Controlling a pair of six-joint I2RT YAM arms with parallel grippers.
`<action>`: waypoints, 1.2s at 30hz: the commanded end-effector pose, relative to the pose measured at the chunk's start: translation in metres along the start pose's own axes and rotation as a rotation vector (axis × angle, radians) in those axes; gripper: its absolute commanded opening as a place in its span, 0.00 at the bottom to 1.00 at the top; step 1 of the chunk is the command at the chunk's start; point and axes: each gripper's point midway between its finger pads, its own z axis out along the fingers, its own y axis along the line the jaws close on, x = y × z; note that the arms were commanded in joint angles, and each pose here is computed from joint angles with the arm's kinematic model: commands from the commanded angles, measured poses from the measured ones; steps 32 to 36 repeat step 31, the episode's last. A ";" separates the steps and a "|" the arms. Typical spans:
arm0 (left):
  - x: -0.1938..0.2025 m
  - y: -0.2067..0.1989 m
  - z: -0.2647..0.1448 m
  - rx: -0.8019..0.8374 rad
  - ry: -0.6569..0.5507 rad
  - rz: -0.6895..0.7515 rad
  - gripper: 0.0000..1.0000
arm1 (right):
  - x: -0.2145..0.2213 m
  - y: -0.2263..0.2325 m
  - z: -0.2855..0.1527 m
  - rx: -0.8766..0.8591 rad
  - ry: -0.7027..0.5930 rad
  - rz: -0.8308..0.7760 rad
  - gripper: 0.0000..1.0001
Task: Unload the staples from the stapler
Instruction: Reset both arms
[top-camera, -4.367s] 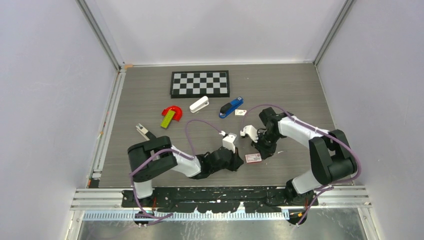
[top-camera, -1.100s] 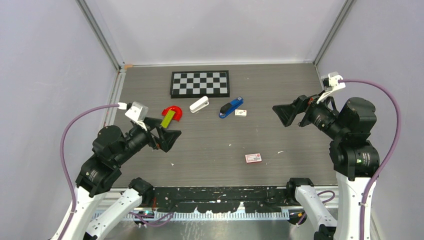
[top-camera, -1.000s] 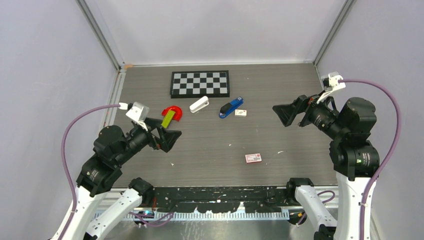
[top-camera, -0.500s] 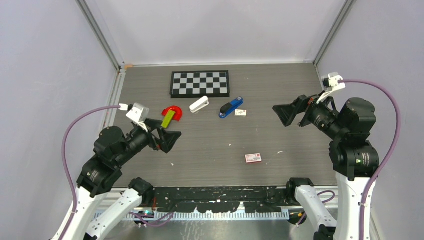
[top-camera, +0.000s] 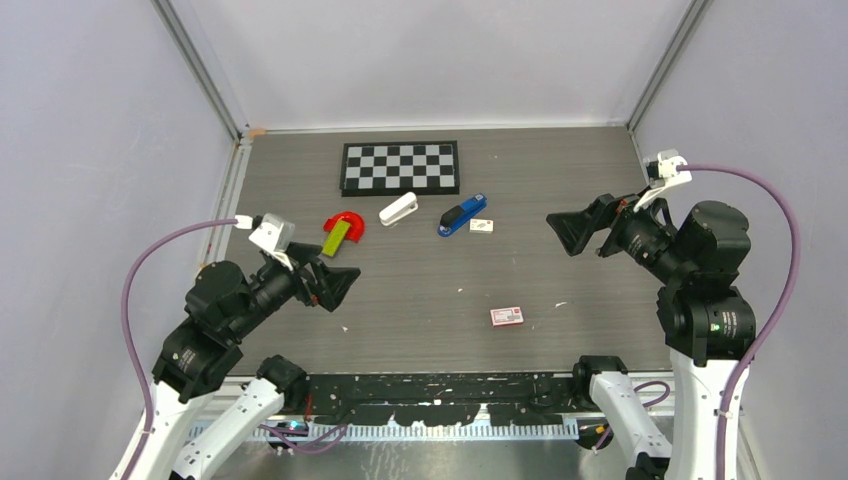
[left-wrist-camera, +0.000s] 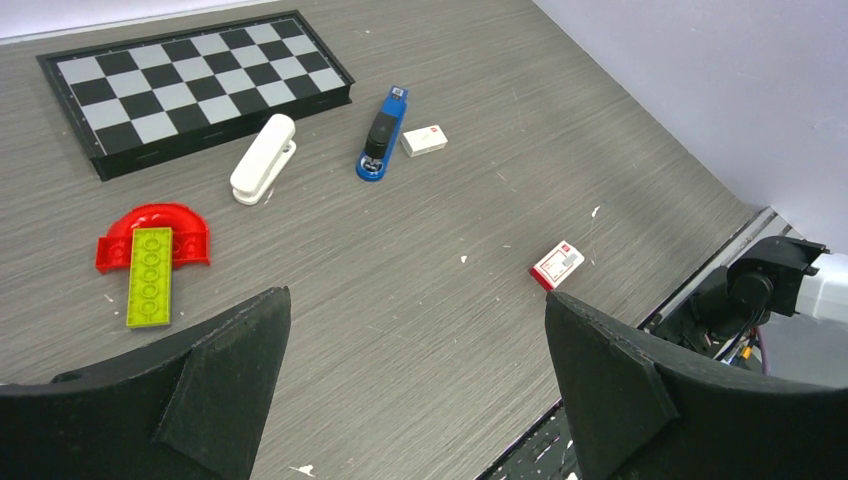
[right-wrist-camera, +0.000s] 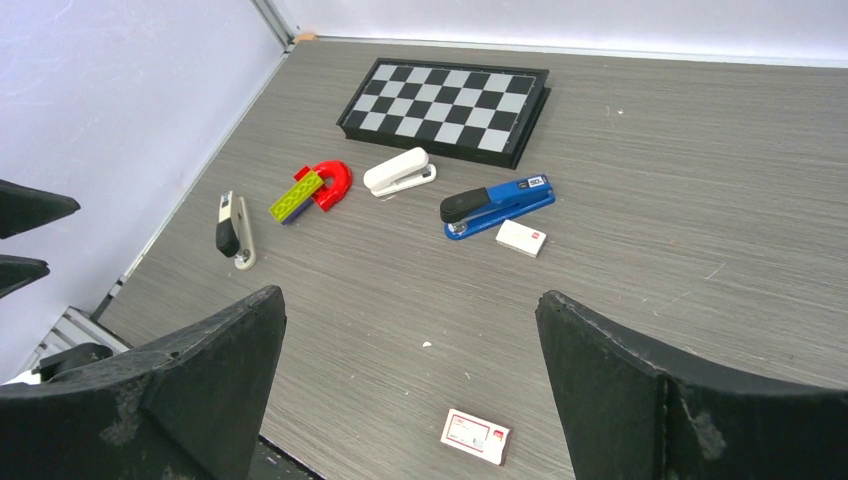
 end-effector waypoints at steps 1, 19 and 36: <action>-0.005 0.002 -0.001 -0.010 -0.024 0.015 1.00 | -0.011 -0.001 0.001 0.009 -0.047 -0.015 0.99; -0.001 0.004 0.001 -0.014 -0.022 0.015 1.00 | -0.011 -0.002 0.001 0.006 -0.044 -0.024 1.00; 0.005 0.006 0.005 -0.015 -0.018 0.012 1.00 | -0.008 -0.003 0.004 -0.004 -0.044 -0.011 1.00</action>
